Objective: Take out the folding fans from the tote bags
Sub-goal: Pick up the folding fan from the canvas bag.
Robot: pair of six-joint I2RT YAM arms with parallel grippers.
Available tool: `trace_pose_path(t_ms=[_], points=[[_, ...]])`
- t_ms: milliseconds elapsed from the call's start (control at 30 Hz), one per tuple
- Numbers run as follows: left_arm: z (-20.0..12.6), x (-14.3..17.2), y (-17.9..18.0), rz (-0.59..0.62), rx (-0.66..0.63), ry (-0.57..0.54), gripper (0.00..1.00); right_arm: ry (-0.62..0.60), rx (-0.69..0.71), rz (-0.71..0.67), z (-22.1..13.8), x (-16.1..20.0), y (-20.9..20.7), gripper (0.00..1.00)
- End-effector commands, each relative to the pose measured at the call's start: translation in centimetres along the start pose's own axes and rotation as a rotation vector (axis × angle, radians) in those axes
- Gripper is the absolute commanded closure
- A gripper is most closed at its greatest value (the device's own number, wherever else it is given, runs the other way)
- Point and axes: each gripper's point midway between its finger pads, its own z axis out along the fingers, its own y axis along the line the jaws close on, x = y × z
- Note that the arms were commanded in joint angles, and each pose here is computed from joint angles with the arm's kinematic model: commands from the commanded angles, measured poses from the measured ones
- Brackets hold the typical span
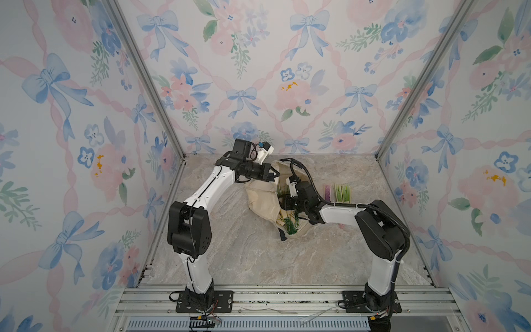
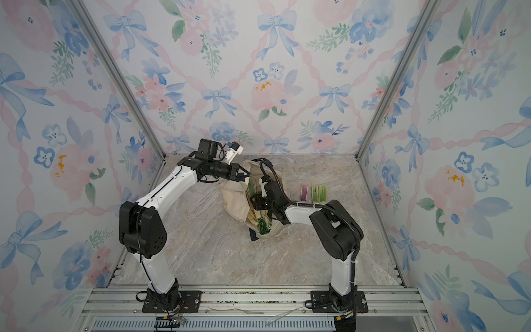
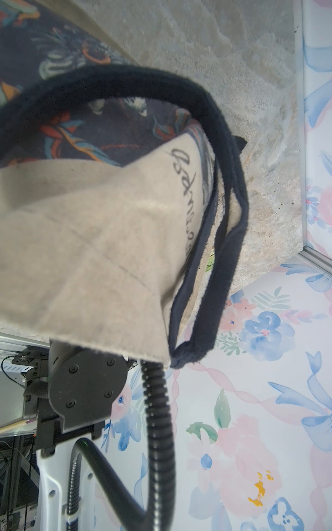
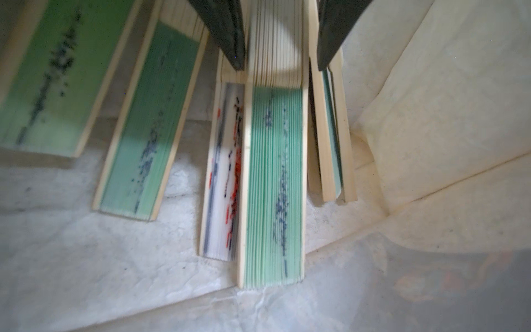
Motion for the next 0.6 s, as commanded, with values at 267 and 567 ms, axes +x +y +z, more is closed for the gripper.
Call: trace_pose_path(t_ms=[267, 567], points=[[-0.9, -1.0, -2.0, 0.054, 0.035, -0.035, 1.00, 0.048, 0.038, -0.024, 0.3, 1.5, -1.1, 0.57], [-0.7, -1.0, -1.9, 0.049, 0.039, -0.032, 1.00, 0.064, 0.062, -0.057, 0.3, 1.9, -1.1, 0.54]])
